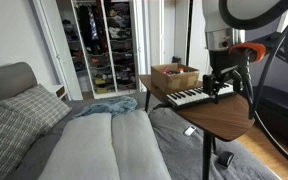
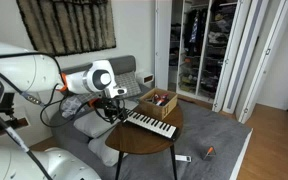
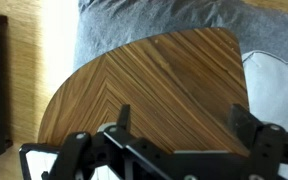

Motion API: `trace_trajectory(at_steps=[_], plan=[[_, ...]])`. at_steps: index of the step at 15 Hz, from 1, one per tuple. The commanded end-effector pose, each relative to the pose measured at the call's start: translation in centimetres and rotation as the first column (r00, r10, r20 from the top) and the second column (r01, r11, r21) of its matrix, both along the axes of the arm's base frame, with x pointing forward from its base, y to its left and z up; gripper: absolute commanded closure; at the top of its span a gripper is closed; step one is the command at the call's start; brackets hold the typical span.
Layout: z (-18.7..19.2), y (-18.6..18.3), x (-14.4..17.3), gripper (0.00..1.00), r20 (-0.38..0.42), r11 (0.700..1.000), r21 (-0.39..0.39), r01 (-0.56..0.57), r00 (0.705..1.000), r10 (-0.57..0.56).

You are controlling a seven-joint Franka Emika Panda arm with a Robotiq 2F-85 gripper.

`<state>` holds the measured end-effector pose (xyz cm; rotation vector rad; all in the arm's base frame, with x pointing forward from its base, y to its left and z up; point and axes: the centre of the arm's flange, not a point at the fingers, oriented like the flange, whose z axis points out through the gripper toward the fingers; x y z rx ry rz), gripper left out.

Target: Press the middle white key on the keyboard

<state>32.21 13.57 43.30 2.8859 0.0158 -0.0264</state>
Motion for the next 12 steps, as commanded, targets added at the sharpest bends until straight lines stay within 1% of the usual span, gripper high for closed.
trace_trajectory(at_steps=[1,6,7,8,9,12], plan=[[0.0,0.0,0.0,0.0,0.0,1.0,0.0,0.0,1.0,0.0],[0.0,0.0,0.0,0.0,0.0,1.0,0.0,0.0,1.0,0.0],[0.1,-0.4,0.6,0.0,0.004,1.0,0.011,0.006,1.0,-0.006],[0.2,-1.4,1.5,0.0,-0.004,0.999,0.034,0.031,1.0,-0.031],[0.3,-2.4,2.2,0.0,0.005,0.999,0.026,0.048,0.999,-0.048],[0.5,-4.7,3.6,0.0,0.011,0.996,0.05,0.069,0.998,-0.07]])
